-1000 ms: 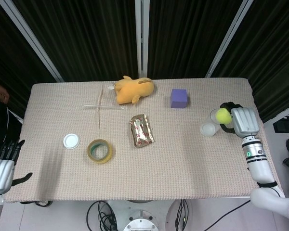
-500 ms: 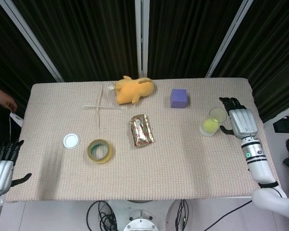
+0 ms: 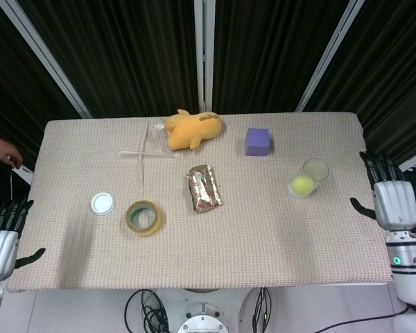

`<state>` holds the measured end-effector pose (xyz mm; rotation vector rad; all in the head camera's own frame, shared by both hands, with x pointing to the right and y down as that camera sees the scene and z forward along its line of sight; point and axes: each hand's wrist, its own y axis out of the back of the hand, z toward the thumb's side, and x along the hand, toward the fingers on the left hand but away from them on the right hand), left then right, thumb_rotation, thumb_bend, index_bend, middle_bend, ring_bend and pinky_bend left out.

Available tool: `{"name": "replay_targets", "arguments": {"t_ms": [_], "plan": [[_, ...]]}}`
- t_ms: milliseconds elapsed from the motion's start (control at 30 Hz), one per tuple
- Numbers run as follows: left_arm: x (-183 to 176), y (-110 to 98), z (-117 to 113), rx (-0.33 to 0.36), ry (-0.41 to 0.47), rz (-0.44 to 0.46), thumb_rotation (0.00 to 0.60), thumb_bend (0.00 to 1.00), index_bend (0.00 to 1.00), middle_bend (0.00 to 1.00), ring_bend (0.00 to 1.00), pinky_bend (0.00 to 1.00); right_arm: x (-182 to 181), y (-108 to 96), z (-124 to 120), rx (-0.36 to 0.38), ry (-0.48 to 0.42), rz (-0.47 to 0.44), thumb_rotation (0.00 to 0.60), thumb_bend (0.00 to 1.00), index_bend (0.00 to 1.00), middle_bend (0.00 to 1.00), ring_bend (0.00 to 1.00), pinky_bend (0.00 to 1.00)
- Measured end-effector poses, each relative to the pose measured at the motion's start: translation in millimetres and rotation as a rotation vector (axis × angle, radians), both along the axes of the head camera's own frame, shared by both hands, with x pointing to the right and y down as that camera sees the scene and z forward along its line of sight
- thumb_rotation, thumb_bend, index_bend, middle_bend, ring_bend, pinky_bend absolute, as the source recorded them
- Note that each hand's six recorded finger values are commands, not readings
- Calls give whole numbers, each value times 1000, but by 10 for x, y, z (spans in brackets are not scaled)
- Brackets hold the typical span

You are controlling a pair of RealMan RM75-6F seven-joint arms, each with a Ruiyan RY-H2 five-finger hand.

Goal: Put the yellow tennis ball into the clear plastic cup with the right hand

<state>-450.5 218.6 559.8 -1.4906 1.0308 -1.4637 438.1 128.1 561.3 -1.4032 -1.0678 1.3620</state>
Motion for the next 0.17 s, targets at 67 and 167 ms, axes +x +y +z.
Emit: {"name": "replay_targets", "arguments": {"t_ms": [67, 167], "plan": [[3, -5, 1, 11, -23, 16, 600, 20, 0, 0, 0, 15, 158, 225, -17, -4, 16, 11, 600, 49, 0, 0, 0, 0], [15, -7, 18, 13, -30, 26, 600, 21, 0, 0, 0, 14, 370, 551, -25, -13, 41, 24, 600, 52, 0, 0, 0, 0]]}}
